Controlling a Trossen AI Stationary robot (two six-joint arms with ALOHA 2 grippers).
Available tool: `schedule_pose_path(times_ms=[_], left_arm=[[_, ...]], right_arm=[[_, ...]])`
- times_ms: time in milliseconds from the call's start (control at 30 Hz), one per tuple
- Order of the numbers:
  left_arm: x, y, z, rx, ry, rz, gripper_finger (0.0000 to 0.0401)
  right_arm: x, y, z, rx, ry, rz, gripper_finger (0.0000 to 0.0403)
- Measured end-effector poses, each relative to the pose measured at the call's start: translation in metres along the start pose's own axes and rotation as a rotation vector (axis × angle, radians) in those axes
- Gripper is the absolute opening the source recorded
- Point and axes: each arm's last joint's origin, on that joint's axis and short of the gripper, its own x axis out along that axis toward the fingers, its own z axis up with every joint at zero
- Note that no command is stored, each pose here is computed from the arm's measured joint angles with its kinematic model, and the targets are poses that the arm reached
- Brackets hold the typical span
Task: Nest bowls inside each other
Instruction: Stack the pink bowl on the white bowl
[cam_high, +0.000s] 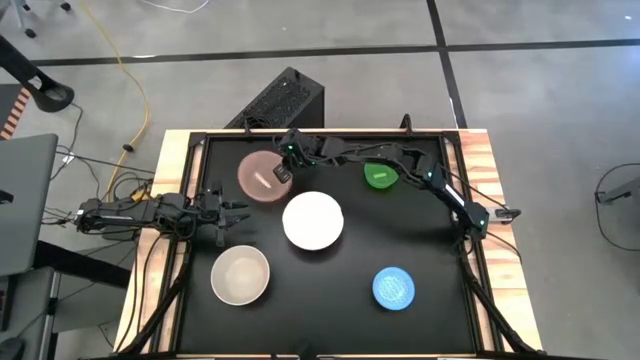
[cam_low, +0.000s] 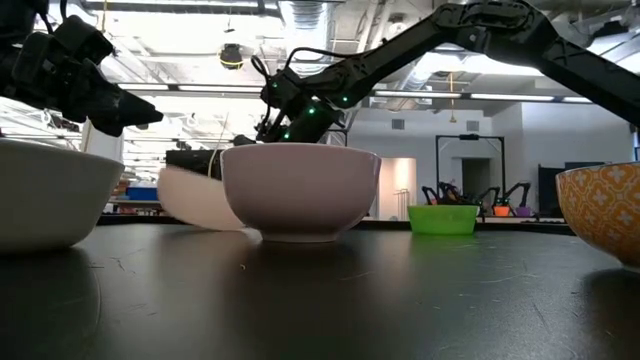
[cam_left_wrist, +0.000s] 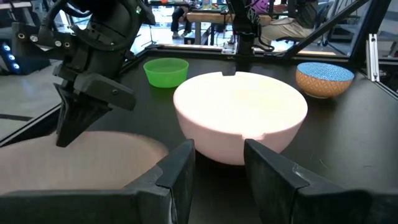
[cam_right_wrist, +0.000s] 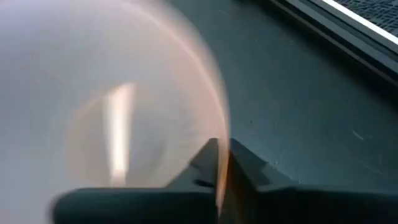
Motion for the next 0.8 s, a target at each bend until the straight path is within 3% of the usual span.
schedule_pose_path(times_ms=[233,533,667,800], left_arm=[[0.000,0.000,0.000,0.000,0.000,0.000,0.0128],[0.000,0.000,0.000,0.000,0.000,0.000,0.0128],[0.000,0.000,0.000,0.000,0.000,0.000,0.0128],[0.000,0.000,0.000,0.000,0.000,0.000,0.0128]], right_arm=[[-0.030,0.001,0.020,-0.031,-0.032,0.002,0.0013],[-0.144,-0.013,0.068,-0.040,-0.111,-0.107,0.0006],[-0.190,-0.001,0.063,-0.054,-0.032,-0.124,0.0006],[-0.209,0.031,0.040,-0.072,0.077,-0.158,0.0006]])
